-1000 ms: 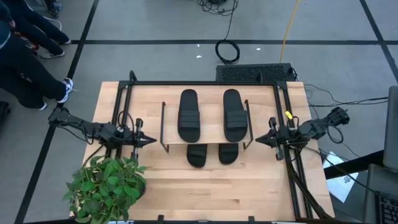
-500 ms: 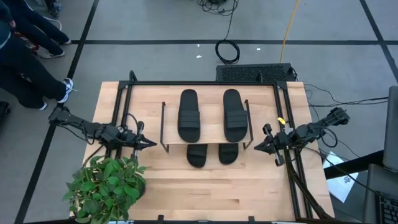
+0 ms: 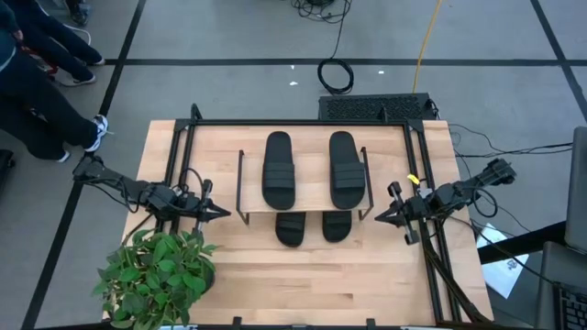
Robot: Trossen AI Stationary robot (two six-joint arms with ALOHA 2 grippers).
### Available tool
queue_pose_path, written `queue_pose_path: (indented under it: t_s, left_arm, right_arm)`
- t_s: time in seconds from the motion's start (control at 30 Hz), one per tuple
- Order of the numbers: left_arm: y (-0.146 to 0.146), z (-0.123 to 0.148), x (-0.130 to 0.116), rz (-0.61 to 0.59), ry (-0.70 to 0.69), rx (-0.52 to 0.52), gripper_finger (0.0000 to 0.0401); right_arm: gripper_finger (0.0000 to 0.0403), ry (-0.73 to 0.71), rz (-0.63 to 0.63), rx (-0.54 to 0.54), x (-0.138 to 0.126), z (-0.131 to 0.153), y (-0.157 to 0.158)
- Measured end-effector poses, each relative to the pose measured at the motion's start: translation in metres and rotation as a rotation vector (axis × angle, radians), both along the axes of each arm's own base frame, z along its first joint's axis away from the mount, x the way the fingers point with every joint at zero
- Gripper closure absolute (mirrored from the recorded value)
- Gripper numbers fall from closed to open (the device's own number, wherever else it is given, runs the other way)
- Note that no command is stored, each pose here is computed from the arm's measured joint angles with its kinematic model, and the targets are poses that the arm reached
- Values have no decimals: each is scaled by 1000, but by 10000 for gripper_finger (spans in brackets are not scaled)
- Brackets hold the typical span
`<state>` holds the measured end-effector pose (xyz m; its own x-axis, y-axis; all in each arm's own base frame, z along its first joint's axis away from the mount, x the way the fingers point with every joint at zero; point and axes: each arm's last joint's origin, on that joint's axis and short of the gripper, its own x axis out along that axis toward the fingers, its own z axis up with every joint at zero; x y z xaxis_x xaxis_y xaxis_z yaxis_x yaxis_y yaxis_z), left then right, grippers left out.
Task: Pick and place slides into the shelf
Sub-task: Adjust the shelf
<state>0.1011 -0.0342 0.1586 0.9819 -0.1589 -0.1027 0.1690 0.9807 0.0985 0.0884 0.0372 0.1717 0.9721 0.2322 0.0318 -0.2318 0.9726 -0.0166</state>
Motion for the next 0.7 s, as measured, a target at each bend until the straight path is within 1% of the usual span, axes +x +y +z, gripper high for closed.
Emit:
queue_pose_path:
  t_s: [0.13,0.27,0.4,0.5,0.57,0.7]
  left_arm:
    - [1,1,0,16,-12,13,401]
    - [2,1,1,24,-11,-14,401]
    - [2,1,1,20,-10,-29,401]
    - [2,2,1,21,-11,-39,401]
    - [2,1,1,20,-10,-42,401]
    - [2,1,1,20,-6,-46,401]
  right_arm:
    - [403,-5,-35,2,1,1,-3]
    - [403,18,-93,1,3,-1,-9]
    - [403,25,-65,-9,4,-1,-13]
    - [403,39,-96,-12,5,-2,-16]
    - [403,59,-84,-18,5,-3,-18]
    - [403,73,-58,7,6,-4,-20]
